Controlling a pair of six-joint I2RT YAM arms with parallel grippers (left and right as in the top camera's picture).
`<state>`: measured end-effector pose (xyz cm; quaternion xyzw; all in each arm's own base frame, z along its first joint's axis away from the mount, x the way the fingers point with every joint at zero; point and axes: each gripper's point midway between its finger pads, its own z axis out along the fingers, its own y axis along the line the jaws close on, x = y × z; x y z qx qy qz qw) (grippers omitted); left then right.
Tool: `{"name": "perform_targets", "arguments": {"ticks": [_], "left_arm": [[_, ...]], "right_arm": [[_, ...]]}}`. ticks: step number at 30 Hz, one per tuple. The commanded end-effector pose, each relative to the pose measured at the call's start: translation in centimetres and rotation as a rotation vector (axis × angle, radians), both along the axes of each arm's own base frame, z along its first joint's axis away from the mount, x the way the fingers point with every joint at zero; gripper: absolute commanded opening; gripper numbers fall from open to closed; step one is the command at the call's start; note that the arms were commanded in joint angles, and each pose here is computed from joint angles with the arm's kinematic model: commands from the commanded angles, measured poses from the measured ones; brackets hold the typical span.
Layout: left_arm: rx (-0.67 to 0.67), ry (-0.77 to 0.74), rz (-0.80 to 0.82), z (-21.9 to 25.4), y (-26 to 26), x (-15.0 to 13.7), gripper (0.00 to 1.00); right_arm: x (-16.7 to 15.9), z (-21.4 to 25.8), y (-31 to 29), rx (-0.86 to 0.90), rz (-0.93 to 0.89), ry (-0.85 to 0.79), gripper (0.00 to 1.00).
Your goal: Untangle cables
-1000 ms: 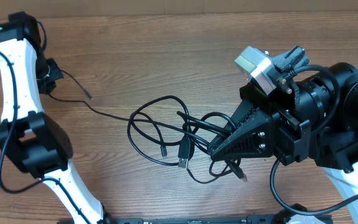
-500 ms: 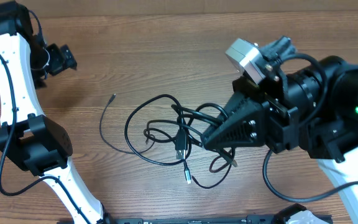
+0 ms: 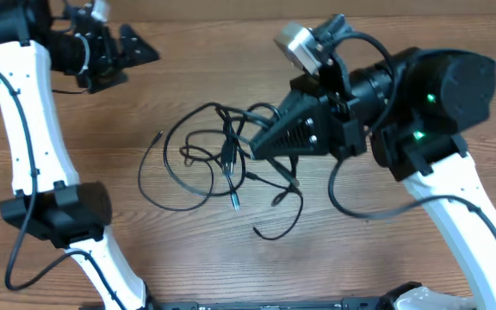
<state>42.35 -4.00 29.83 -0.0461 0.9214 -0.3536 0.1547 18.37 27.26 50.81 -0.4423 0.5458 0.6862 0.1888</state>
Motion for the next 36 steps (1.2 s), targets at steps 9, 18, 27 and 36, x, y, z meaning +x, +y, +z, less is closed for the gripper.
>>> {"name": "perform_targets", "arguments": {"ticks": [9, 18, 27, 36], "left_arm": [[-0.029, -0.409, -0.282, 11.8, -9.1, -7.6, 1.00], [-0.028, -0.386, -0.317, 12.0, -10.1, -9.8, 1.00], [0.125, -0.340, -0.370, 8.9, -12.2, -9.0, 0.82], [0.256, -0.317, -0.270, 7.0, -10.8, -5.9, 0.04]], "right_arm": [[5.9, -1.7, -3.0, -0.033, -0.136, 0.021, 0.04], [7.4, -1.6, -4.5, -0.032, -0.198, 0.021, 0.04], [6.7, -1.1, -4.1, -0.035, -0.187, 0.041, 0.04], [3.2, 0.8, -3.9, -0.021, -0.154, -0.009, 0.04]]}}
